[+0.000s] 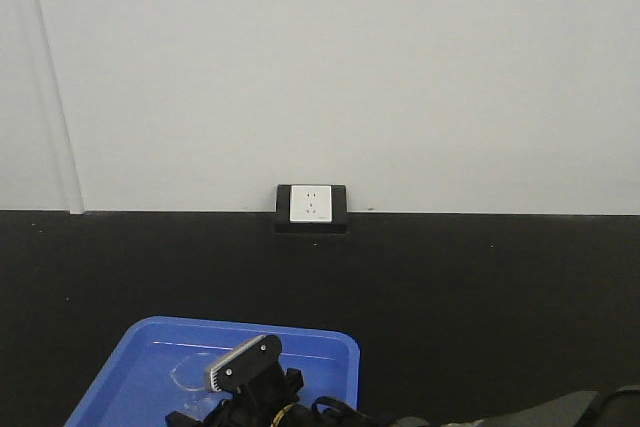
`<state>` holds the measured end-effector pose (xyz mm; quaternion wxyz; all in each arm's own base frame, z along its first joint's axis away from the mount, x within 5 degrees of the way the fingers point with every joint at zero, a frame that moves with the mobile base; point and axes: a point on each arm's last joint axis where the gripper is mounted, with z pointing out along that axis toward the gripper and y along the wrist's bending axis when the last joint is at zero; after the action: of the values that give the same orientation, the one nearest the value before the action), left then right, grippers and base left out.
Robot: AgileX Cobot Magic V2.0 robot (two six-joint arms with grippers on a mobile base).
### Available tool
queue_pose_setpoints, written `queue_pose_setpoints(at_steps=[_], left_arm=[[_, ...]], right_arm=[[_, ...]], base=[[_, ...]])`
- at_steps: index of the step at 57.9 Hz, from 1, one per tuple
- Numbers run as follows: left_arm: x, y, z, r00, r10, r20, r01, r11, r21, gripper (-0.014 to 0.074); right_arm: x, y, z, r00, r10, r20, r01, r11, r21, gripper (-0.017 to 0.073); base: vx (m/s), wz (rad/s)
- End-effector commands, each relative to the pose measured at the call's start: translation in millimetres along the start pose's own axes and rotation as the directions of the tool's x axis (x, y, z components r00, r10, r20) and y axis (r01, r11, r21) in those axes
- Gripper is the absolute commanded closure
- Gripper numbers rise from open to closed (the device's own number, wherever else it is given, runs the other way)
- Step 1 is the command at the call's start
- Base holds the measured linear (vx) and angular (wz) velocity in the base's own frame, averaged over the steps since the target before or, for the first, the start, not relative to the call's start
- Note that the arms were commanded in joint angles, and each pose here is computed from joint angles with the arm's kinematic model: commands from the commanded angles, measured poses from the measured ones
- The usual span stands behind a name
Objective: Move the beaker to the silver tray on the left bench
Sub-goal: 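Close the right gripper on the beaker rim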
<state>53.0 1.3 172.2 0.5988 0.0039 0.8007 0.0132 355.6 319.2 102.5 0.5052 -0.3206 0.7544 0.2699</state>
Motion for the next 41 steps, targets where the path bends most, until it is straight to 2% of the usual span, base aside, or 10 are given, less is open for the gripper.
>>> queue_pose_setpoints(at_steps=[1,13,30,37,41], left_arm=[[1.2,-0.6,1.8,0.998,-0.002,0.066,0.001,1.000,0.007,0.0592],[1.2,-0.6,1.8,0.998,-0.002,0.066,0.001,1.000,0.007,0.0592],[1.2,-0.6,1.8,0.998,-0.002,0.066,0.001,1.000,0.007,0.0592],[1.2,-0.6,1.8,0.998,-0.002,0.066,0.001,1.000,0.007,0.0592],[1.2,-0.6,1.8,0.998,-0.002,0.066,0.001,1.000,0.007,0.0592]], right_arm=[[-44.4,1.8,-2.4,0.986,-0.008,0.164,0.011,1.000,-0.019,-0.0031],[-46.6,-2.6,15.3,0.986,0.016,0.167,-0.014,1.000,-0.010,-0.0031],[-52.0,-6.0,32.7,0.979,0.016,0.204,-0.014,1.000,-0.010,-0.0022],[-53.3,-6.9,35.1,0.980,0.014,0.200,-0.013,1.000,-0.004,0.0075],[-53.1,-6.9,35.1,0.980,0.014,0.199,-0.013,1.000,-0.004,0.0197]], base=[[0.00,0.00],[0.00,0.00],[0.00,0.00],[0.00,0.00],[0.00,0.00]])
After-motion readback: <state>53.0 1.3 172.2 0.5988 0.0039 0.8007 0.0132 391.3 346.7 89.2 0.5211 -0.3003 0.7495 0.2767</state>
